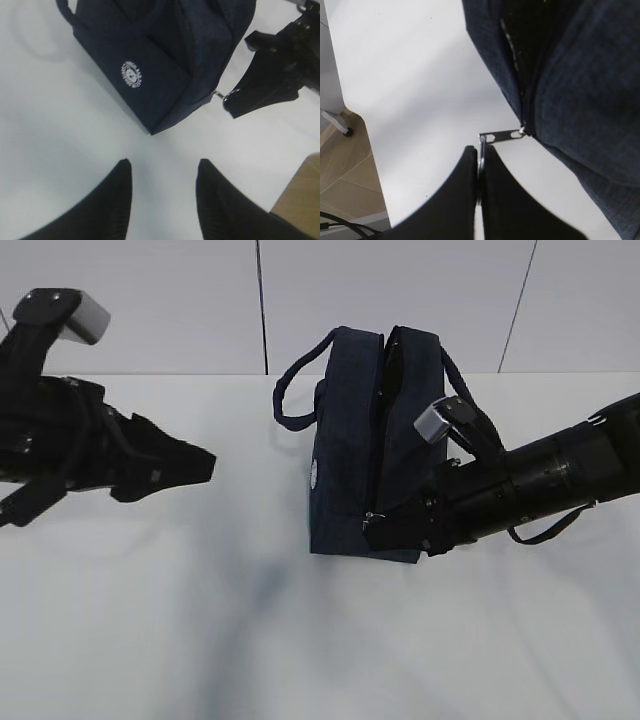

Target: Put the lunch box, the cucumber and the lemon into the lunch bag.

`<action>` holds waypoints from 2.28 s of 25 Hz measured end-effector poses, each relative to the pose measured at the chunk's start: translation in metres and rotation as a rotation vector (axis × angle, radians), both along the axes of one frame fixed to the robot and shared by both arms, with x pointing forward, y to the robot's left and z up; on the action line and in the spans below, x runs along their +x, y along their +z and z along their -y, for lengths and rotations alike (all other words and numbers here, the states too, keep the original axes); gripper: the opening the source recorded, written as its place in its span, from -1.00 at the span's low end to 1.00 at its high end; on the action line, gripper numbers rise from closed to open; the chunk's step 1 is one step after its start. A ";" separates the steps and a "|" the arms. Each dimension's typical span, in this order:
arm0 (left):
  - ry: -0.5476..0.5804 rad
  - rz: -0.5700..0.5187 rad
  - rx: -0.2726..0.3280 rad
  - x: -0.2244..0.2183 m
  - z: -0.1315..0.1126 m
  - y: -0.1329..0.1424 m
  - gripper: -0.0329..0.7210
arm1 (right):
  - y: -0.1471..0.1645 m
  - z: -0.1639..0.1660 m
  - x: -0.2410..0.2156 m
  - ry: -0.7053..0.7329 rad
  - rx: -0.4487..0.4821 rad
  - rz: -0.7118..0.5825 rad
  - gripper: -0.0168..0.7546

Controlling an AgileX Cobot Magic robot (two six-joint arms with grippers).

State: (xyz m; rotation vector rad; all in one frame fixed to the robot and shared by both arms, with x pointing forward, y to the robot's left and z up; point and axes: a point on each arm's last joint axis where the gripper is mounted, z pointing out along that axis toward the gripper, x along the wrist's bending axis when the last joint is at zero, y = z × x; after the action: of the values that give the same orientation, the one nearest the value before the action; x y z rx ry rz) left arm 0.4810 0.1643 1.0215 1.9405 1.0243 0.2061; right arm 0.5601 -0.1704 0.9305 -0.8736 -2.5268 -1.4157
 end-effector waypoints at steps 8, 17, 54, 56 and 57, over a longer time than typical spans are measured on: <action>-0.057 0.011 -0.170 0.020 0.020 -0.024 -0.10 | 0.000 0.000 0.000 0.002 0.003 -0.003 -0.96; -0.248 0.001 -0.223 0.044 0.052 -0.048 -0.10 | 0.000 0.000 0.000 0.003 0.004 -0.003 -0.96; -0.332 0.016 -0.238 0.087 0.091 -0.072 -0.10 | 0.001 -0.001 -0.001 0.005 0.011 -0.012 -0.96; -0.333 0.017 -0.234 0.087 0.091 -0.072 -0.18 | 0.000 -0.001 -0.001 0.007 0.009 -0.012 -0.96; -0.333 0.016 -0.234 0.087 0.091 -0.072 -0.24 | 0.000 0.000 -0.001 0.011 0.006 -0.011 -0.96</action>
State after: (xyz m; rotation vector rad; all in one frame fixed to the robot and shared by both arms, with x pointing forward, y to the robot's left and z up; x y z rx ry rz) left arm 0.5676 0.0731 0.9490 1.8570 0.6677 -0.0830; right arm 0.5588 -0.1700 0.9308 -0.8629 -2.5145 -1.4100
